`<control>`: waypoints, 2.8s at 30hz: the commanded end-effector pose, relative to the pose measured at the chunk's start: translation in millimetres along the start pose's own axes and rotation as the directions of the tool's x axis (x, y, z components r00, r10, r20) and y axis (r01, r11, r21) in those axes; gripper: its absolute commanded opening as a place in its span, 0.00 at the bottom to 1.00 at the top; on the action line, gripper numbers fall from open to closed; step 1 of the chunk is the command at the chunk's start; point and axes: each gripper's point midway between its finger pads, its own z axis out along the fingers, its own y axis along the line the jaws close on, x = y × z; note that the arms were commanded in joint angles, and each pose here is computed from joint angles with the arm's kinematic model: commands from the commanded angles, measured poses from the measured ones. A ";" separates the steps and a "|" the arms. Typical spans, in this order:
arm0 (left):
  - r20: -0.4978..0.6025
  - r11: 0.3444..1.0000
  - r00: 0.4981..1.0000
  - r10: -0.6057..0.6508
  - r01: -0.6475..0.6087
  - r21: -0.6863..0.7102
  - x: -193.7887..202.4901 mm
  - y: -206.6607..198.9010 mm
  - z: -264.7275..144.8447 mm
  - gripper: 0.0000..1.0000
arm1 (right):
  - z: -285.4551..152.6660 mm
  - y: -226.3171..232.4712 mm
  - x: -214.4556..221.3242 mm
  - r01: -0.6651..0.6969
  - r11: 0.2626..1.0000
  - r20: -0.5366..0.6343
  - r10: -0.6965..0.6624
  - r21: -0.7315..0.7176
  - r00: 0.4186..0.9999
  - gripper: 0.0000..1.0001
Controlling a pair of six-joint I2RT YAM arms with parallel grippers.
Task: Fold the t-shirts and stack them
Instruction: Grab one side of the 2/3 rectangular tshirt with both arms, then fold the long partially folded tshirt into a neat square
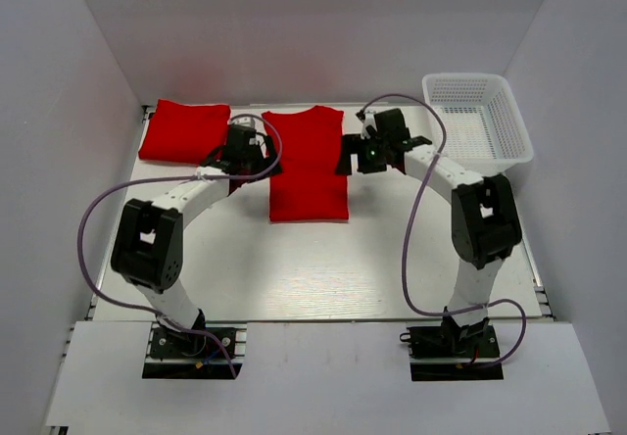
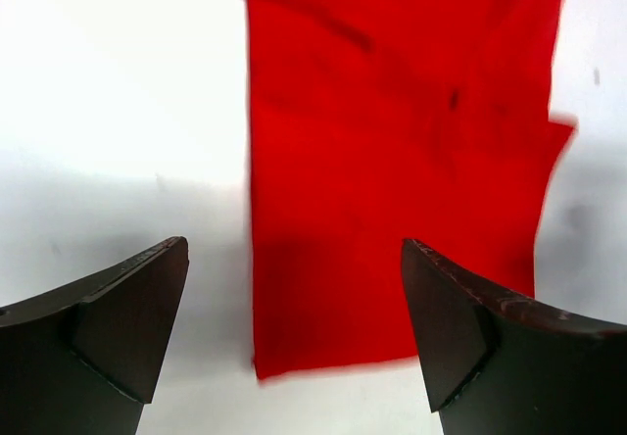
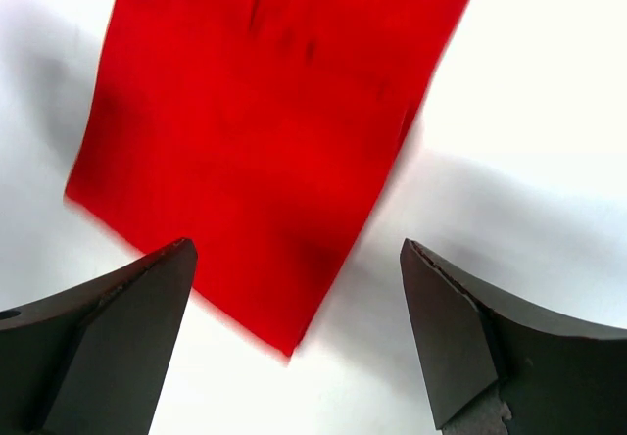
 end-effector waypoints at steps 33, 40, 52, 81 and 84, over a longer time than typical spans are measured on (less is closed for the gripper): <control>-0.310 0.986 0.949 0.049 0.004 0.167 145.6 14.2 -12.1 0.21 | 5.3 38.6 127.3 -0.194 0.946 -0.235 0.132 -0.261 0.963 0.38; -0.270 0.970 0.960 0.071 -0.003 0.243 143.1 0.3 -31.9 0.00 | -8.4 44.3 130.2 -0.190 0.945 -0.220 0.132 -0.267 0.966 0.00; -0.416 0.928 0.903 0.104 0.062 0.367 185.5 -20.6 -150.3 0.00 | -107.1 68.0 196.5 -0.144 0.957 -0.231 0.085 -0.253 0.969 0.00; 0.059 0.999 0.998 -0.025 0.024 0.028 -19.8 -42.0 -106.6 0.00 | -93.7 59.4 0.6 -0.027 0.988 0.104 0.044 -0.153 0.994 0.00; 0.042 1.000 0.999 -0.011 0.010 0.029 -22.9 -45.6 -87.9 0.00 | -90.9 54.5 -4.8 -0.038 0.987 0.112 0.056 -0.153 0.992 0.00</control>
